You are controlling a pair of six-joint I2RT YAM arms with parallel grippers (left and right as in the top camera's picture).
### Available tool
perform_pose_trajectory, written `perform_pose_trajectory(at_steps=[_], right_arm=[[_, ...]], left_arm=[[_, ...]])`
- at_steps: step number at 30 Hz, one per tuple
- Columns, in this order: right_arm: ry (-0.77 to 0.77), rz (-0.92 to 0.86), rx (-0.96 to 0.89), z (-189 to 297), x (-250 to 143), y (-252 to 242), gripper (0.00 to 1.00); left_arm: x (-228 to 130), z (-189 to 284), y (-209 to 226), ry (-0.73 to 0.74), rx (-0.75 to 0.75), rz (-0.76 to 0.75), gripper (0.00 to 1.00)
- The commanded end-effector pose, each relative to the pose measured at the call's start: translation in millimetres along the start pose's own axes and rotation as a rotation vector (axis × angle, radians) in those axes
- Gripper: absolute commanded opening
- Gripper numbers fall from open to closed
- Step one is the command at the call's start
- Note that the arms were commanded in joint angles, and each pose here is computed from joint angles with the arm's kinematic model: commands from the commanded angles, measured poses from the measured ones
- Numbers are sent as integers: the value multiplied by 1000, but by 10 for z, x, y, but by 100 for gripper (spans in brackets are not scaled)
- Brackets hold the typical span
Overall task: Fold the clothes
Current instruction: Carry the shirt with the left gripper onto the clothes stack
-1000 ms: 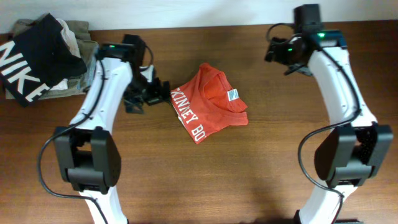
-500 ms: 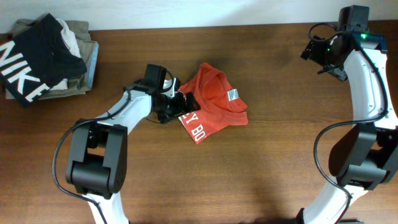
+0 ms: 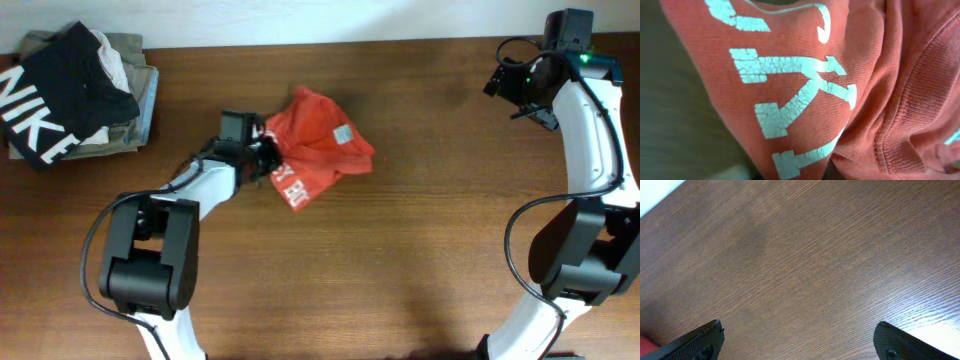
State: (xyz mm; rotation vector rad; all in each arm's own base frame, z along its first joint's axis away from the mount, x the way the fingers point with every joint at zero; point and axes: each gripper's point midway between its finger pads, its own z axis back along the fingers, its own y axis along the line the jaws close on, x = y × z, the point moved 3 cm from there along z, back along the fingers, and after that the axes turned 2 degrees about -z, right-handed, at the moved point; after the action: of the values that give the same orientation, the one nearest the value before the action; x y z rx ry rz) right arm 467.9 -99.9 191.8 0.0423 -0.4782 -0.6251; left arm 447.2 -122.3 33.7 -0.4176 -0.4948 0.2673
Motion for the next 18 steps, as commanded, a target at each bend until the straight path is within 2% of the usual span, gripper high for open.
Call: perform_pose_trajectory(at_steps=[1,3,4,5,7,10,12,15,18], right_arm=[[-22,-9,7,71,58,5,99],[-22,-9,7,71,58,6,99],[-22,-9,7,71,58,5,99],[-22,-9,7,71,58,6,99],[-22,-9,7,71,58,5,99],[-22,-9,7,71,58,6,99],[-22,-9,7,71,59,6,99],[-22,-9,7,71,58,6,99],[-22,-9,7,71,58,5,99]], left_arm=[[696,164,802,-193,239,-172,1],[1043,308,920,-269,270,-463,1],[1129,355,956,-275,296,-553,1],[1277,450,1046,-303,356,-567,1],[1683,735,1172,-398,480,-529,1],[2117,1112,1232,-495,573,-487,1],[2423,1505,1379,-580,716,-425,2],[2643,1799,1447,-651,761,-389,6],[2846,2201,1424,-763,762,-293,10]])
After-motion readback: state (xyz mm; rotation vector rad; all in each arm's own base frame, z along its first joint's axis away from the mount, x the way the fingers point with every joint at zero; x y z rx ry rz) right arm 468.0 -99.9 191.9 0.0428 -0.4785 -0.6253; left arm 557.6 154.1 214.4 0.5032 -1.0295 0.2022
